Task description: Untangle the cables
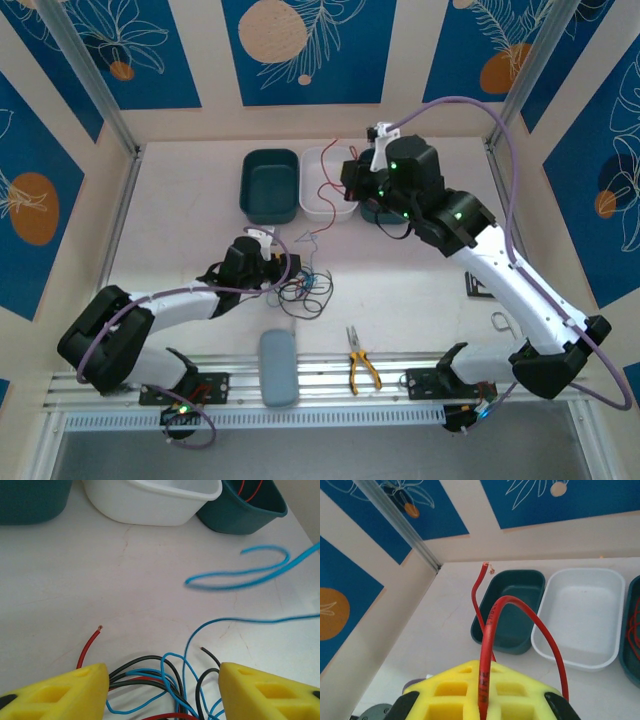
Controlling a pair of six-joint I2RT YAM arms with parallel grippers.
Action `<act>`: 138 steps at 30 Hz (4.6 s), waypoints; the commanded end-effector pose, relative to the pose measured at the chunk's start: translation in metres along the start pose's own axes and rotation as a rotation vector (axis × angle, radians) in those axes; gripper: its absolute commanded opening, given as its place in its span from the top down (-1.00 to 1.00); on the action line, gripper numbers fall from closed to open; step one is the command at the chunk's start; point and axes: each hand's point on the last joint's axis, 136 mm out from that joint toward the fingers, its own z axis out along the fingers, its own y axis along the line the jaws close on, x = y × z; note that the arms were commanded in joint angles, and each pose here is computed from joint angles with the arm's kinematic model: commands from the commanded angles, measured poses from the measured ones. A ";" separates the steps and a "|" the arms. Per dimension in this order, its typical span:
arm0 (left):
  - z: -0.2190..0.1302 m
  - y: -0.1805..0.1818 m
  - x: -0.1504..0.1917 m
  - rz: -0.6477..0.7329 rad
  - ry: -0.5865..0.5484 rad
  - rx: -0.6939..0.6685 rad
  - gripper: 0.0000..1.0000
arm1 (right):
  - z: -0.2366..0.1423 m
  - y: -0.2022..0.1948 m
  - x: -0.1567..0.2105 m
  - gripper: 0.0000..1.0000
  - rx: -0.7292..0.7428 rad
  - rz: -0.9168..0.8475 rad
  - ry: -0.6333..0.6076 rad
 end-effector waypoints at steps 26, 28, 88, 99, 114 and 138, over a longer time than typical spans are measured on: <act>-0.033 -0.063 -0.041 0.177 -0.182 0.277 -0.72 | -0.061 0.015 -0.052 1.00 -0.179 -0.097 0.020; -0.044 -0.076 -0.048 0.236 -0.226 0.324 -0.73 | -0.058 0.017 -0.049 1.00 -0.190 -0.099 0.035; -0.053 0.014 0.003 0.324 -0.130 -0.096 0.51 | 0.020 -0.153 -0.068 1.00 0.342 0.008 0.077; -0.055 0.006 -0.004 0.283 -0.140 -0.068 -0.40 | 0.081 -0.233 -0.071 1.00 0.498 0.003 0.150; -0.066 0.004 -0.031 0.252 -0.188 -0.128 -1.00 | 0.140 -0.290 -0.020 1.00 0.528 -0.064 0.349; -0.077 0.014 -0.030 0.217 -0.193 -0.187 -1.00 | 0.194 -0.321 0.071 1.00 0.441 0.073 0.591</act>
